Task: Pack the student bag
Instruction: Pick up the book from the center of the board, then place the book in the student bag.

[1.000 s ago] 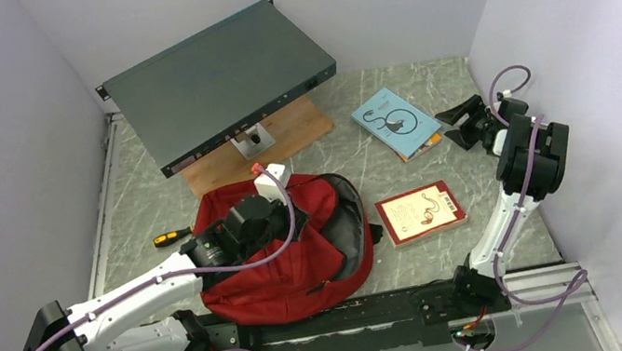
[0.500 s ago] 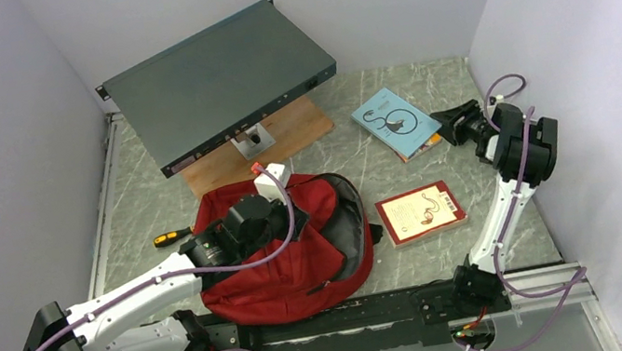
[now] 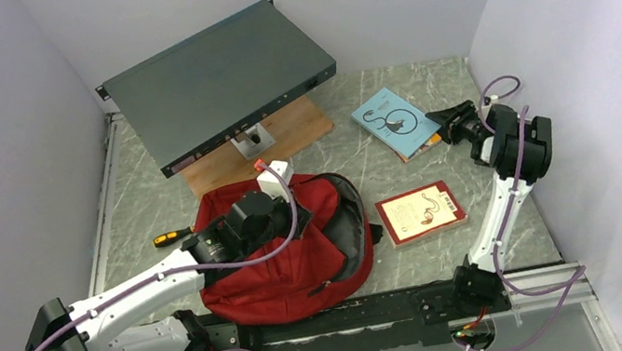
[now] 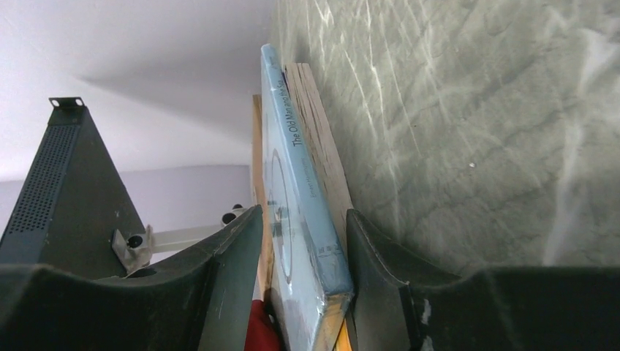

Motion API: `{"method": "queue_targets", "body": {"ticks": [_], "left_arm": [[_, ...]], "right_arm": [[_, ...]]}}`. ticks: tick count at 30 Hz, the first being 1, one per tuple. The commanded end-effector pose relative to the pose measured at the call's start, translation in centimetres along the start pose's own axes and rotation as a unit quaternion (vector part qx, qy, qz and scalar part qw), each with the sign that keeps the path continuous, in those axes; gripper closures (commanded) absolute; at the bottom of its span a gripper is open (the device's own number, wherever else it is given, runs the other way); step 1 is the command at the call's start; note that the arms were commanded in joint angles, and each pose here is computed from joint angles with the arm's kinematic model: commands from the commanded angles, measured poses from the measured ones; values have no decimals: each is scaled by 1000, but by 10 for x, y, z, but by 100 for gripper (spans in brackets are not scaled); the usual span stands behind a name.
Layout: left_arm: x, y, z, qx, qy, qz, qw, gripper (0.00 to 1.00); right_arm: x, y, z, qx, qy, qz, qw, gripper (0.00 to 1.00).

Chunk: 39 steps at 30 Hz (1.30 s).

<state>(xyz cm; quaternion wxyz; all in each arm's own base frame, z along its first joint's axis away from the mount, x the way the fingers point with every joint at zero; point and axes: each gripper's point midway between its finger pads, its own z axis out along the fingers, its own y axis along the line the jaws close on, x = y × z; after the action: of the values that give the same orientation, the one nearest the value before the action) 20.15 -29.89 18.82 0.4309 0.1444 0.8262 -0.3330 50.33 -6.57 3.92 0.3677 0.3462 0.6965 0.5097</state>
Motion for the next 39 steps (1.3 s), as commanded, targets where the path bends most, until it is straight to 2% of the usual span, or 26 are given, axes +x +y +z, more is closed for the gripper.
{"method": "queue_targets", "body": {"ticks": [1,7,10,11,17,21,27,30,34,39], "left_arm": [[-22,-19,1,28,-22,-12,999,100],[-23,-19,-1,26,-23,-17,999,100],[-23,-16,-4,22,-28,-20,999,100],[-23,-15,-5,19,-29,-20,999,100],[-27,-10,-9,6,-38,-20,999,100],[-29,-5,-10,-7,-44,-26,999,100],[-32,-3,-12,-11,-56,-32,998,100],[-34,-6,-13,-3,-60,-32,998,100],[-33,-5,-14,0,-65,-33,997,100],[-31,-5,-15,11,-75,-24,997,100]], "right_arm": [[9,-4,6,-9,6,-11,1000,53],[6,10,4,-14,-5,-18,1000,78],[-4,32,0,-11,-28,-26,999,96],[-7,42,-2,-15,-36,-27,999,100],[-23,105,-19,-14,-73,-54,996,100],[-12,143,-30,-1,-74,-89,993,100],[61,199,-56,16,-53,-184,981,100],[97,213,-72,61,-35,-254,965,100],[151,224,-105,127,-16,-351,927,100],[194,232,-153,132,-3,-389,912,100]]}}
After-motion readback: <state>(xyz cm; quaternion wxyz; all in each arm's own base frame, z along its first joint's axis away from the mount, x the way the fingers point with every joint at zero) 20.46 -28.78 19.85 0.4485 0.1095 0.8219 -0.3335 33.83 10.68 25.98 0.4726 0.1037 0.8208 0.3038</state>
